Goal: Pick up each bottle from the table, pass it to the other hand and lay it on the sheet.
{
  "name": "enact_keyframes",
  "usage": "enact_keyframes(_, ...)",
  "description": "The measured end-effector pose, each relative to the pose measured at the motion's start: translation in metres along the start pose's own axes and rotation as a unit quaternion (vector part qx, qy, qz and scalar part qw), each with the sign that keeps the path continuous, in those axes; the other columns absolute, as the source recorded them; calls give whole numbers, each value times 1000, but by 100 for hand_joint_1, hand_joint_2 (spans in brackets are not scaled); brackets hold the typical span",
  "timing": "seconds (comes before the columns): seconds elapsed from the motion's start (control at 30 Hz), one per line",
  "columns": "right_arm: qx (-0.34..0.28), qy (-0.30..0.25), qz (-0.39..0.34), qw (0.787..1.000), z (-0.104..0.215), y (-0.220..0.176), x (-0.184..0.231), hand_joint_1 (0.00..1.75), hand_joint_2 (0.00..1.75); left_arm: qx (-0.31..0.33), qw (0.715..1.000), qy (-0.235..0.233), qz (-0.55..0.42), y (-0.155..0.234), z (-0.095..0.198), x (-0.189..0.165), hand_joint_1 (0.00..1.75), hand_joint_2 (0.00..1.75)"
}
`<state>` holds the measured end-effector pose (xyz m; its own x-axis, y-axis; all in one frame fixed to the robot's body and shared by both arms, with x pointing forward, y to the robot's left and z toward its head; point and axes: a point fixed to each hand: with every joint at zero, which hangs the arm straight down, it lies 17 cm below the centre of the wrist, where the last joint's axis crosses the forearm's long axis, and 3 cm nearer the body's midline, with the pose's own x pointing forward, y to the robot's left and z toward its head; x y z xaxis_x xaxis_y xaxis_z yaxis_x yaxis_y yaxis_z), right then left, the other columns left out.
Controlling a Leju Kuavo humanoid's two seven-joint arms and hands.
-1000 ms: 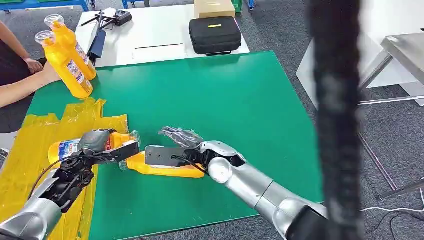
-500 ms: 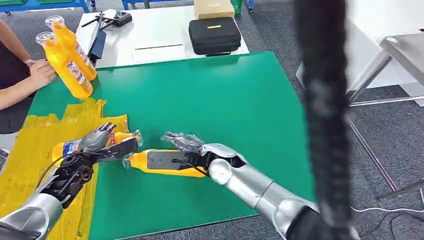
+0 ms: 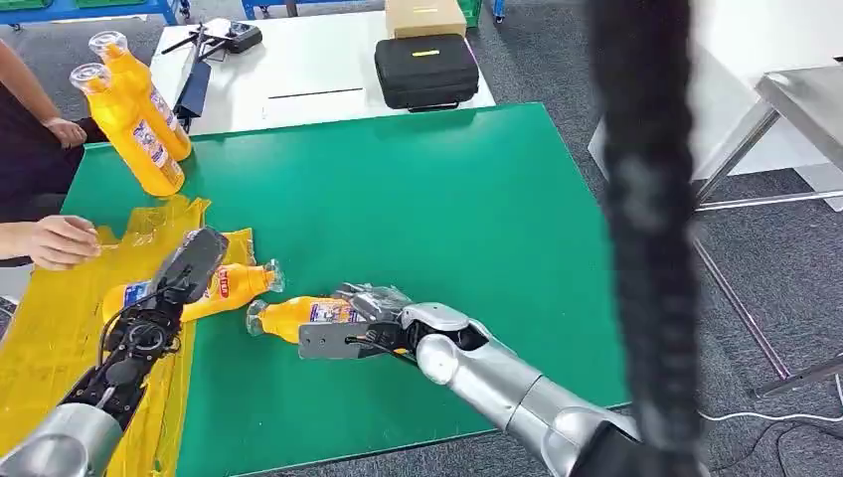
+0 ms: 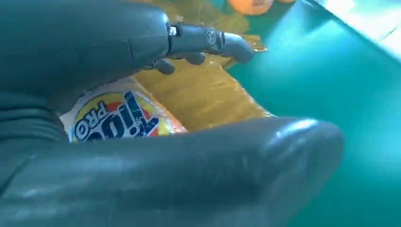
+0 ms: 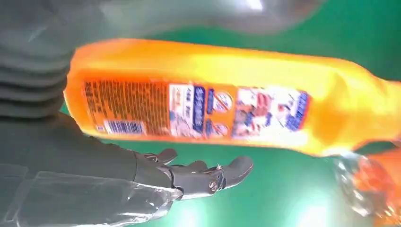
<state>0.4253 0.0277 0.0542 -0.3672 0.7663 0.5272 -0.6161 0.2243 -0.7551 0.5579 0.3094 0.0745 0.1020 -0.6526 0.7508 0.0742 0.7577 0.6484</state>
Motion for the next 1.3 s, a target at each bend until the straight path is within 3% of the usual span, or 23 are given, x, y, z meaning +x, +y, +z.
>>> enact_keyframes(0.2,5,17,15,1000,1,11,-12,0,175,77,988,-64,114,40,21,42,0,0)
enact_keyframes(0.37,-7,42,47,998,1,11,-27,0,175,135,956,-157,207,82,51,95,0,0)
enact_keyframes(0.53,-16,70,97,993,-1,12,-43,0,175,143,935,-216,242,97,76,136,0,0)
enact_keyframes(0.77,-7,85,126,988,-2,24,-52,0,175,145,923,-248,257,105,91,159,0,0)
enact_keyframes(0.8,-7,86,127,988,-2,24,-53,44,175,146,922,-250,257,105,92,160,0,0)
enact_keyframes(0.83,-4,87,131,988,-2,25,-53,157,175,146,921,-252,258,105,93,161,0,0)
enact_keyframes(0.87,1,89,139,986,-2,27,-55,175,175,144,920,-255,261,105,94,162,0,0)
enact_keyframes(1.3,20,102,193,976,-7,36,-65,175,175,148,900,-286,295,114,103,178,0,0)
